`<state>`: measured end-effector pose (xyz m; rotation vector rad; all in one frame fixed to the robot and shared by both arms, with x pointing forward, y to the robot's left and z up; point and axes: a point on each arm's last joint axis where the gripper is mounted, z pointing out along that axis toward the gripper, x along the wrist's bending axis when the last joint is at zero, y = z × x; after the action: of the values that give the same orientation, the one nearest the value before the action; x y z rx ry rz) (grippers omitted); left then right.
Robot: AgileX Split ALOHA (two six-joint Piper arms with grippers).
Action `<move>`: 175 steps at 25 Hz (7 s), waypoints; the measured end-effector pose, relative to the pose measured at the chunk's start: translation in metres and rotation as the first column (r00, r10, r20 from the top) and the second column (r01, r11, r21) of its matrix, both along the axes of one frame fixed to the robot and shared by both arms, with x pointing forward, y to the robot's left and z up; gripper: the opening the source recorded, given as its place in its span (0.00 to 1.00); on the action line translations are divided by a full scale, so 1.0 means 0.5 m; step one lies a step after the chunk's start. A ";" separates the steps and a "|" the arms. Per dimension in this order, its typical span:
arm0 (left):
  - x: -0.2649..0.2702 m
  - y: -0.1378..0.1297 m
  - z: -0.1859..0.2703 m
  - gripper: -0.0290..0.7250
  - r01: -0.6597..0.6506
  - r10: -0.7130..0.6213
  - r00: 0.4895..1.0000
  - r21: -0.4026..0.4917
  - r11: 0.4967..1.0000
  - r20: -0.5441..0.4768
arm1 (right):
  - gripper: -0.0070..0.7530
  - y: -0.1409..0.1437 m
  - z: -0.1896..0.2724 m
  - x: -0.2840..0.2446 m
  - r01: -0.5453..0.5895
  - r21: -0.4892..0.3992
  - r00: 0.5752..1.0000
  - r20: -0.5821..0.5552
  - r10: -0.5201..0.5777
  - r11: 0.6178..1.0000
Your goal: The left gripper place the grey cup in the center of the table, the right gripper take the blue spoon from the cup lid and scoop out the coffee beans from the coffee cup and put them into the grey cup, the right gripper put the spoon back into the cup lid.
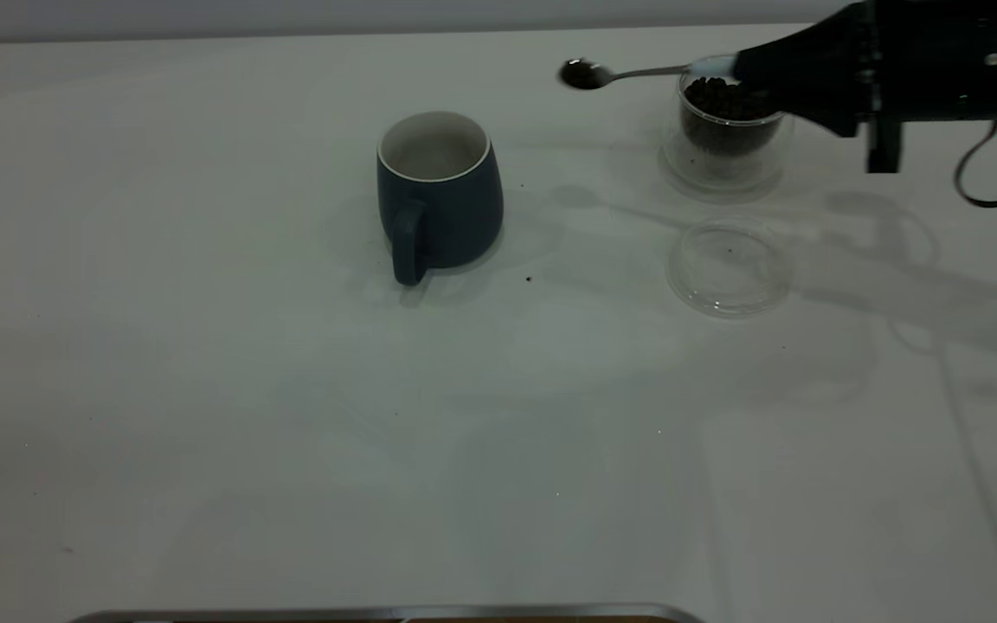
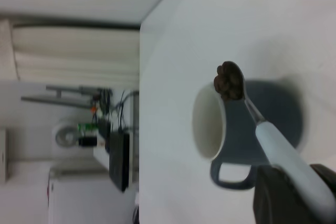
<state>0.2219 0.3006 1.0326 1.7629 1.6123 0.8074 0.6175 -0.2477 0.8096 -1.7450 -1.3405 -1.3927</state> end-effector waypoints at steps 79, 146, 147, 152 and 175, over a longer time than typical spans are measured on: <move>0.000 0.000 0.000 0.79 0.000 0.000 1.000 0.000 1.000 0.000 | 0.22 -0.106 -0.070 -0.110 0.071 -0.276 0.985 -0.132 -0.111 0.959; 0.000 0.000 0.000 0.79 -0.002 0.002 1.000 0.000 1.000 0.000 | 0.79 -0.071 0.552 -0.574 0.299 -0.804 0.910 0.402 0.099 0.514; 0.000 0.000 0.000 0.79 -0.002 0.002 1.000 0.000 1.000 0.000 | 0.79 -0.069 0.553 -0.587 0.303 -0.805 0.907 0.408 0.105 0.510; 0.000 0.000 0.000 0.79 -0.002 0.002 1.000 0.000 1.000 0.000 | 0.79 -0.076 0.548 -0.646 0.307 -0.839 0.917 0.387 0.096 0.450; 0.000 0.000 0.000 0.79 -0.002 0.002 1.000 0.000 1.000 0.000 | 0.79 -0.103 0.465 -0.756 0.493 -0.784 0.844 0.536 0.009 0.377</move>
<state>0.2219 0.3005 1.0326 1.7617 1.6141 0.8082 0.2393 -0.2994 1.0420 -2.4711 -2.5693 -1.3557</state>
